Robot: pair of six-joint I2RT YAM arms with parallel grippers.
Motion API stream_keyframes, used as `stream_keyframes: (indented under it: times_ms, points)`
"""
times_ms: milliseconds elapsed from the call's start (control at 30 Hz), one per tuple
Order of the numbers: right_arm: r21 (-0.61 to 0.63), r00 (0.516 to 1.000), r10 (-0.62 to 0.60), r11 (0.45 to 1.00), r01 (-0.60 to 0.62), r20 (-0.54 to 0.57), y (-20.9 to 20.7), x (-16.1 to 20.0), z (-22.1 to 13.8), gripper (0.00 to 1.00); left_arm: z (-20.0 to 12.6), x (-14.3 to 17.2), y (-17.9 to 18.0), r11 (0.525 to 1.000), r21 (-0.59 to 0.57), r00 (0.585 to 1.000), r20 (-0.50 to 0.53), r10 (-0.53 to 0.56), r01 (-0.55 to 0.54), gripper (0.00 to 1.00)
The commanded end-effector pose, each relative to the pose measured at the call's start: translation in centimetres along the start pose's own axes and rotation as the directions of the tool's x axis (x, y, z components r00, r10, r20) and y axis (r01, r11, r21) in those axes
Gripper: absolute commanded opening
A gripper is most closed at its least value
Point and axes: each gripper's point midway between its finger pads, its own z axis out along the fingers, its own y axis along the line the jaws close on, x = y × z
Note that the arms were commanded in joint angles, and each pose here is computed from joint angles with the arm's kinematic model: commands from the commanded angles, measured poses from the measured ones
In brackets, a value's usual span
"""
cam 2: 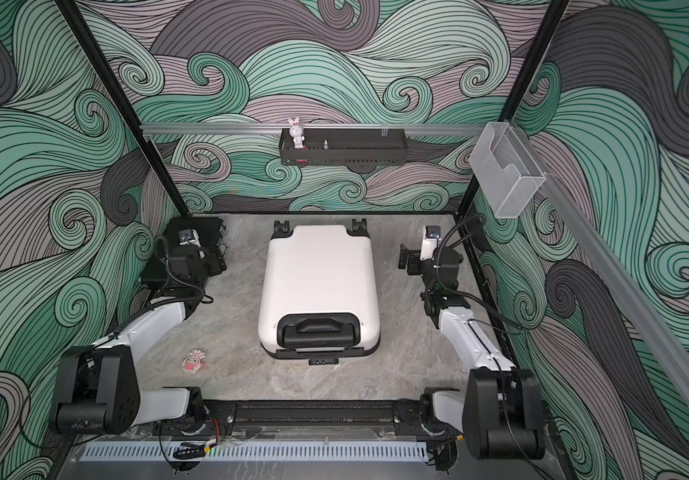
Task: Open the suitcase zippers
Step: Pick up the suitcase from the center of the board.
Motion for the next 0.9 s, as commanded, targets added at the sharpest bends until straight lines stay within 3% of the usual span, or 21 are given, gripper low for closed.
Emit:
stream_keyframes:
  times_ms: [0,100,233,333,467,533,700,767,867]
  points:
    - [-0.198,0.984,0.022,0.978,-0.057,-0.175,3.9,0.9,-2.6,0.99,-2.1,4.1,-3.8,0.977,0.155,0.957,-0.273,-0.098,0.145,0.76]
    - [-0.303,0.974,-0.022,0.952,-0.05,-0.227,6.4,-0.7,-5.9,0.99,-4.5,4.8,-5.6,0.963,0.209,0.924,-0.374,-0.082,0.17,0.75]
    - [-0.377,0.927,-0.221,0.921,0.096,-0.304,9.2,-0.2,-10.7,0.99,-8.4,4.7,-8.2,0.901,0.377,0.911,-0.409,-0.043,0.212,0.74]
    - [-0.522,0.878,-0.357,0.839,0.151,-0.32,11.8,0.6,-14.9,0.99,-11.6,4.4,-9.4,0.849,0.485,0.913,-0.408,0.006,0.211,0.74]
    - [-0.725,0.842,-0.487,0.664,0.184,-0.233,15.6,1.3,-21.4,0.99,-16.3,4.6,-10.9,0.75,0.621,0.905,-0.419,0.07,0.229,0.74]
    - [-0.764,0.836,-0.497,0.626,0.158,-0.234,16.2,1.3,-23.3,0.99,-18.4,4.7,-11.5,0.695,0.677,0.906,-0.414,0.087,0.243,0.74]
    - [-0.846,0.748,-0.63,0.499,0.186,-0.208,16.7,3.0,-27.0,0.99,-22.9,5.8,-12.7,0.536,0.797,0.905,-0.404,0.133,0.277,0.74]
    - [-0.866,0.704,-0.68,0.462,0.192,-0.207,16.8,3.8,-27.9,0.99,-23.8,6.5,-12.7,0.511,0.81,0.896,-0.416,0.154,0.288,0.74]
    - [-0.899,0.616,-0.759,0.398,0.181,-0.212,17.3,5.0,-28.9,0.99,-24.4,7.0,-12.4,0.514,0.807,0.892,-0.424,0.158,0.292,0.74]
